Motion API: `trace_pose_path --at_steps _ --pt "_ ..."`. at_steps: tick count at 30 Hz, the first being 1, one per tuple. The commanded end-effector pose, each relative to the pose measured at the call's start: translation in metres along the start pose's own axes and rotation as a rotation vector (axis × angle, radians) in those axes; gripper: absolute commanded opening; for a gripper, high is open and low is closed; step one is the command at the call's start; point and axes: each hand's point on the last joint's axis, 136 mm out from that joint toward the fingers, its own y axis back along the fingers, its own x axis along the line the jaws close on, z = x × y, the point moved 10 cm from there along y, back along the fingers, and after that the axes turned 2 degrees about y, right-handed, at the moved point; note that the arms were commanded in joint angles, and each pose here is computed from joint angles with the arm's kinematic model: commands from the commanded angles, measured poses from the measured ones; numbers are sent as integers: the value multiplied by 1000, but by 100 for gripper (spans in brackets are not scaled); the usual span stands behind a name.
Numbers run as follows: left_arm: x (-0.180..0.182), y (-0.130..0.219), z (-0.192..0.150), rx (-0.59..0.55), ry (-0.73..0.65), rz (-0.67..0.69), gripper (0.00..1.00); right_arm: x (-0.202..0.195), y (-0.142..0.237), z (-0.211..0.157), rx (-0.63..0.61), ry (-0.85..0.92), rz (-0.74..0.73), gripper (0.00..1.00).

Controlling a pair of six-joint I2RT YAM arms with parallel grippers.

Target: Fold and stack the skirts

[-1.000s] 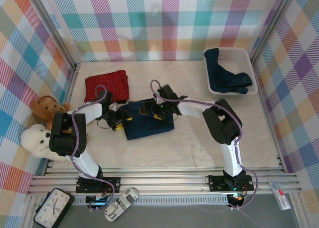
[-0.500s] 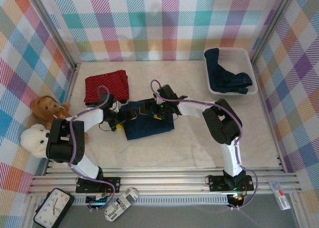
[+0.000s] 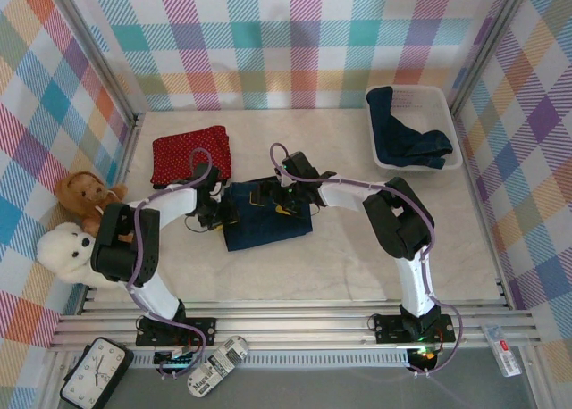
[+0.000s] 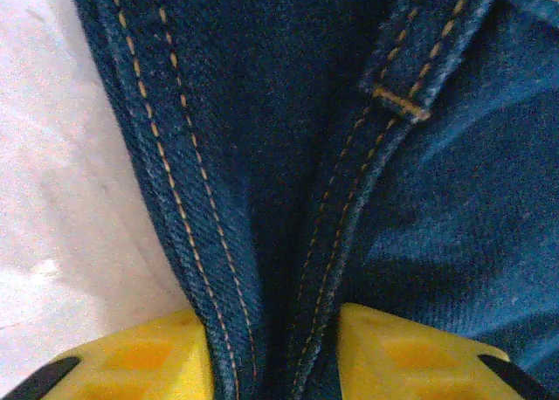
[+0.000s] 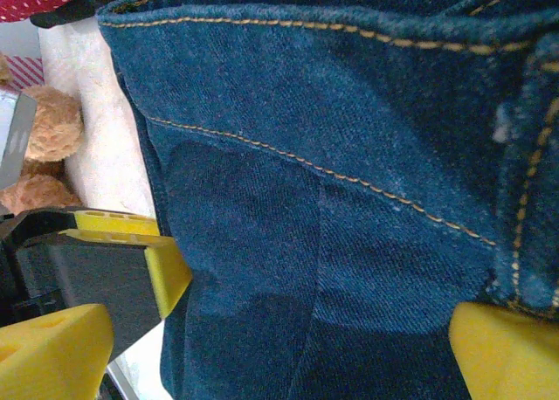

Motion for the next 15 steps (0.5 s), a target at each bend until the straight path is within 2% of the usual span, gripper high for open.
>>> trace_pose_path --at_steps 1,4,7,11,15 --pt "-7 -4 -1 7 -26 1 27 -45 -18 -21 83 -114 -172 99" --pt "-8 -1 0 -7 -26 4 11 -45 -18 -21 83 -114 -174 99" --pt "-7 7 0 -45 -24 43 0 -45 -17 -21 76 -111 -172 99" --pt "-6 29 4 -113 -26 128 0 -35 -3 -17 5 -78 -109 99" --pt "-36 66 11 -219 -145 214 0 -19 29 -6 -126 -53 -63 99"
